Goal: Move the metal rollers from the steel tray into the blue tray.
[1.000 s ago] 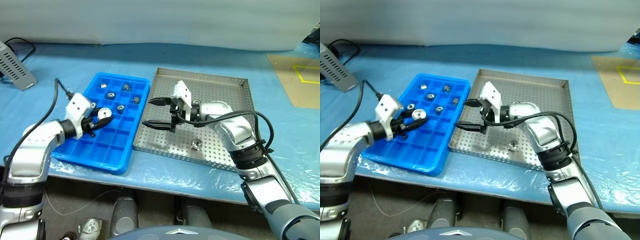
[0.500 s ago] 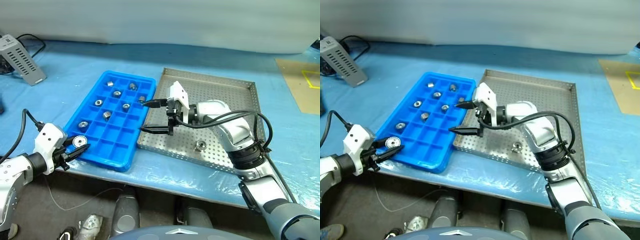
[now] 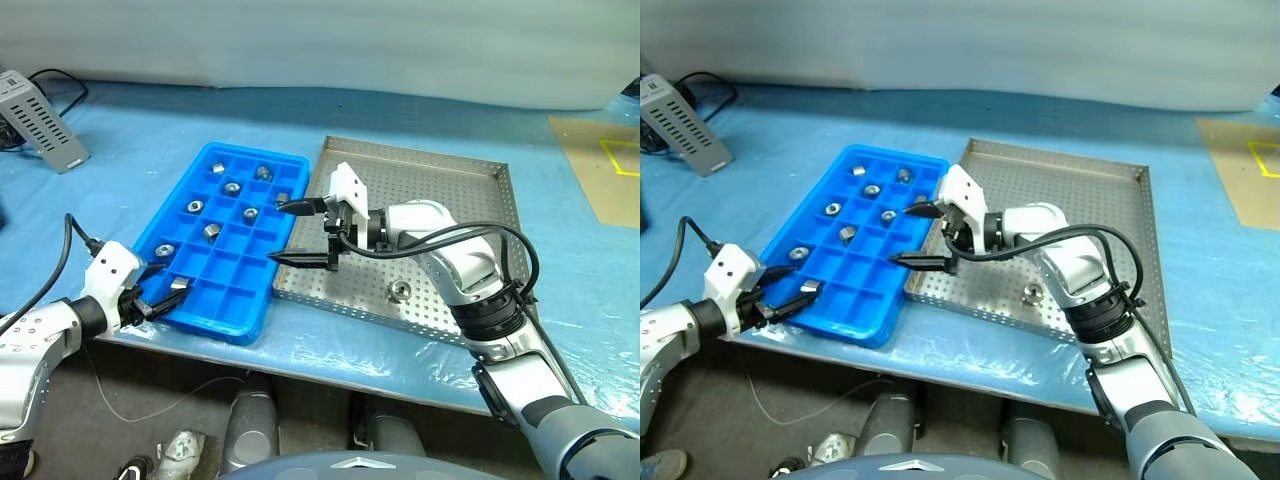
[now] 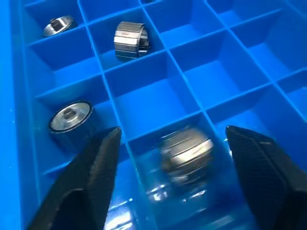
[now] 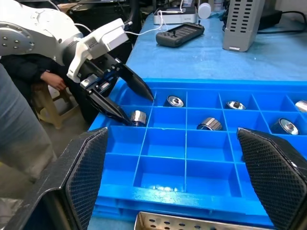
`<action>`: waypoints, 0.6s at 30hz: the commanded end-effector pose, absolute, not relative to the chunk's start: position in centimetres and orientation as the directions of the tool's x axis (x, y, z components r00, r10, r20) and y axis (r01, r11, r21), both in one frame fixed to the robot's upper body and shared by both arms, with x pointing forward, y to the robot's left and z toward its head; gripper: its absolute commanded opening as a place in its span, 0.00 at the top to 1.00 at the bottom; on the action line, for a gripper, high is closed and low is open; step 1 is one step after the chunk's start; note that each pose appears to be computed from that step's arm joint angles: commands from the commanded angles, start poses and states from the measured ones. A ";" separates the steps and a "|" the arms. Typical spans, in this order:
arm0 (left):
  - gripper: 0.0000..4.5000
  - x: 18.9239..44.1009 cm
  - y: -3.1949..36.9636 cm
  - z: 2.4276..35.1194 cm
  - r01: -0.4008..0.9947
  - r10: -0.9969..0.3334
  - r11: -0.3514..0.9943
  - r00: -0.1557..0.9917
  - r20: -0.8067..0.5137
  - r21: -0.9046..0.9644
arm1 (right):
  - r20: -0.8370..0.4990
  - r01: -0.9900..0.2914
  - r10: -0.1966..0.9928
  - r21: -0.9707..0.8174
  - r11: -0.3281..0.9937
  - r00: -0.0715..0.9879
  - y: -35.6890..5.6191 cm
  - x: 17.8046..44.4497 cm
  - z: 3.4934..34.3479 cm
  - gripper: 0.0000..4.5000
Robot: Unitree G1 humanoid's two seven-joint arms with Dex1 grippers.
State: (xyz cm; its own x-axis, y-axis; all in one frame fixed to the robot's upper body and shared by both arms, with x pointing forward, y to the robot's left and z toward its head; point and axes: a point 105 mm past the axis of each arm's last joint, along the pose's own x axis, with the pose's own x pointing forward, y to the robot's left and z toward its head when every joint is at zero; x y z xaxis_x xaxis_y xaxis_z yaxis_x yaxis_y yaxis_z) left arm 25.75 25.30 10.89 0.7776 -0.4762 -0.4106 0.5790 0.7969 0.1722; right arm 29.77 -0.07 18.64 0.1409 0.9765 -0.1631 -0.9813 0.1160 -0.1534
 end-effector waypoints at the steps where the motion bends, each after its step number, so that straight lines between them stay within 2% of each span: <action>1: 0.22 26.7 24.5 13.0 0.618 -0.517 0.749 0.771 -0.372 0.240 | -0.142 -0.973 0.978 -0.198 0.122 0.151 -0.1 29.3 19.7 0.00; 5: 0.22 28.7 21.1 16.4 0.686 -0.635 0.684 0.728 -0.259 0.249 | -0.160 -0.964 0.964 -0.195 0.182 0.214 -2.0 29.9 19.6 0.00; 7: 0.22 29.4 18.5 17.1 0.742 -0.711 0.631 0.669 -0.216 0.226 | -0.233 -0.962 0.943 -0.187 0.197 0.238 -4.2 29.7 18.3 0.00; 13: 0.22 31.1 13.2 15.0 0.853 -0.817 0.496 0.522 -0.243 0.165 | -0.329 -0.947 0.890 -0.164 0.276 0.317 -9.7 29.4 16.8 0.00; 18: 0.22 31.9 10.2 14.9 0.902 -0.872 0.402 0.429 -0.235 0.156 | -0.394 -0.915 0.826 -0.159 0.372 0.404 -13.1 31.7 15.0 0.00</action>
State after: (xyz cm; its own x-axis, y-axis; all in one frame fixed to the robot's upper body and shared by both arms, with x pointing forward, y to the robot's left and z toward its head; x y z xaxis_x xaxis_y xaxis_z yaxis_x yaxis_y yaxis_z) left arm 31.86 10.41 14.22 0.4434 -0.8623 -0.2448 0.8963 0.4270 0.1195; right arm 31.19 -12.69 14.53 0.3811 0.8301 -0.4071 -0.9235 0.3625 -0.1255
